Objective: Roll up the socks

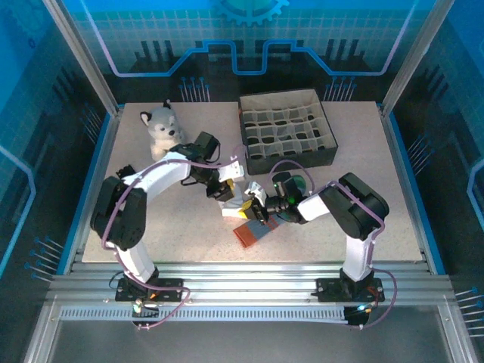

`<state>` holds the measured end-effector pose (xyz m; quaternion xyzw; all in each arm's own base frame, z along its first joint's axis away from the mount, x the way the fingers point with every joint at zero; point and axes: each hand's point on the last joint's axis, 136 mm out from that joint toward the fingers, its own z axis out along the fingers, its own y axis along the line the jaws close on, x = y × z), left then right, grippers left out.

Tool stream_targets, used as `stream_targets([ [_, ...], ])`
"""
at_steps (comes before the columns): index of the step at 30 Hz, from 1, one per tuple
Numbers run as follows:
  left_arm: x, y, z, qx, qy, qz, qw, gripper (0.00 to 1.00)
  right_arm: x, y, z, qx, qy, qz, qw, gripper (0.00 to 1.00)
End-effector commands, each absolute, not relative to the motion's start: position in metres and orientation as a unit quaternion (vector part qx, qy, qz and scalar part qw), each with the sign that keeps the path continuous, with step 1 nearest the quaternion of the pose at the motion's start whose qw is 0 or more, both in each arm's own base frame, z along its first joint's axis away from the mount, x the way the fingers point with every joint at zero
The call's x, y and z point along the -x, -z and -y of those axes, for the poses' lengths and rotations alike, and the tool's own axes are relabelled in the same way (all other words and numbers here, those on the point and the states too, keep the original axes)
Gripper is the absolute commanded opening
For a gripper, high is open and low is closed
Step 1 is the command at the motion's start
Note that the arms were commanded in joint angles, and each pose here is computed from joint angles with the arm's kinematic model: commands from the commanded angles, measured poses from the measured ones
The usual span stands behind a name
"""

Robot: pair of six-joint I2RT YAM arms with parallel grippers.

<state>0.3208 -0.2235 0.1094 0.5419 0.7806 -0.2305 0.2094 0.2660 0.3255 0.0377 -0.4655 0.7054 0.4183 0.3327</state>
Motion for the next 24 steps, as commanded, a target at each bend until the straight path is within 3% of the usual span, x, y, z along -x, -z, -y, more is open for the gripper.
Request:
stream_targets([
  [1, -0.359, -0.135, 0.204, -0.369, 0.209, -0.877, 0.226, 0.39, -0.251, -0.023, -0.320, 0.482, -0.398, -0.721, 0.300, 0.00],
  [5, -0.373, -0.123, 0.173, -0.130, 0.198, -0.960, 0.150, 0.39, -0.250, -0.023, -0.321, 0.484, -0.397, -0.724, 0.291, 0.00],
  [11, -0.359, -0.084, 0.161, 0.036, 0.203, -0.971, 0.122, 0.40, -0.244, -0.023, -0.322, 0.493, -0.390, -0.726, 0.277, 0.00],
  [17, -0.353, -0.049, 0.170, 0.113, 0.241, -0.959, 0.095, 0.40, -0.239, -0.024, -0.323, 0.500, -0.387, -0.726, 0.271, 0.00],
  [24, -0.359, -0.030, 0.179, 0.123, 0.267, -0.951, 0.092, 0.39, -0.235, -0.024, -0.323, 0.500, -0.390, -0.728, 0.261, 0.00],
])
